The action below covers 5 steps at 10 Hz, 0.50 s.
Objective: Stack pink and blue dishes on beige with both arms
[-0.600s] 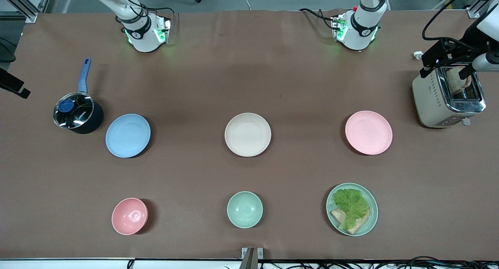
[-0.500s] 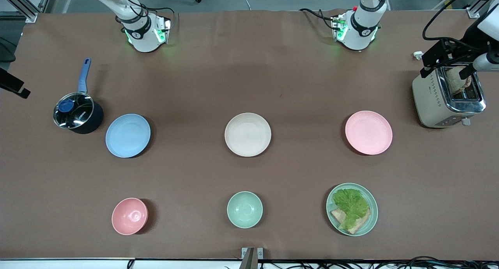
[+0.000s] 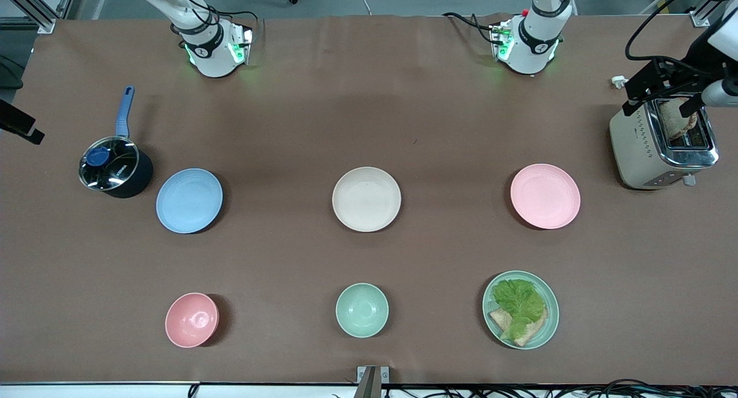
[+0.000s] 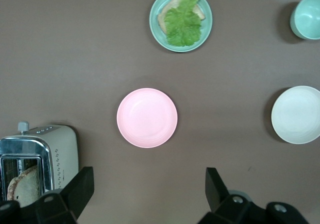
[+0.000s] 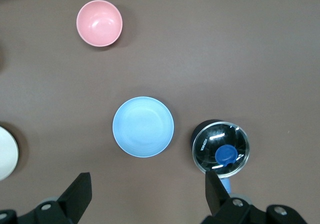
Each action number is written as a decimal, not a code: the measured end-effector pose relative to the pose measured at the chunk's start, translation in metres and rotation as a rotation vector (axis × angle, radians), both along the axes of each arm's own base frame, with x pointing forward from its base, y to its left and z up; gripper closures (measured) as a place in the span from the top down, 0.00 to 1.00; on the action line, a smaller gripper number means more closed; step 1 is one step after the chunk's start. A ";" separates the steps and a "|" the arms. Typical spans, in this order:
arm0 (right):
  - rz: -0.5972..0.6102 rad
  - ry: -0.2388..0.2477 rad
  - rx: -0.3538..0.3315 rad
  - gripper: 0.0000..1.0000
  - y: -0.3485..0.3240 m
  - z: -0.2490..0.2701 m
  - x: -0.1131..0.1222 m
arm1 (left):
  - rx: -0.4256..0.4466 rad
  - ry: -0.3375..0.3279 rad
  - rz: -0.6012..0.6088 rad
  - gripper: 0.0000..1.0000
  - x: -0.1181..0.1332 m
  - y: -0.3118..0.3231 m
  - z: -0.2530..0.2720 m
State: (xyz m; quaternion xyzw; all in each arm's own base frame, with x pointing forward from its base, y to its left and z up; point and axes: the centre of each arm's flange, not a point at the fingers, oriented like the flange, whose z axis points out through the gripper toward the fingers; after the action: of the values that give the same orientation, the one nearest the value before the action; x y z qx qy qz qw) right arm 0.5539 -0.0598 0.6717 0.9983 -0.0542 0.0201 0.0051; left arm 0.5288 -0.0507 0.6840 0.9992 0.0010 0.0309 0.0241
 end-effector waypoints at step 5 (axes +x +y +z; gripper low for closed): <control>-0.090 0.078 0.176 1.00 -0.065 -0.086 0.002 | -0.047 0.065 -0.081 1.00 0.041 0.101 -0.126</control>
State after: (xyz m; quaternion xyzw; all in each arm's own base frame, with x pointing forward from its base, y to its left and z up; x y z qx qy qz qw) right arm 0.5556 -0.1247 0.5852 0.9915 -0.1001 -0.0238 -0.0798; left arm 0.5693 0.0502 0.5576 0.9981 -0.0380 -0.0027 0.0490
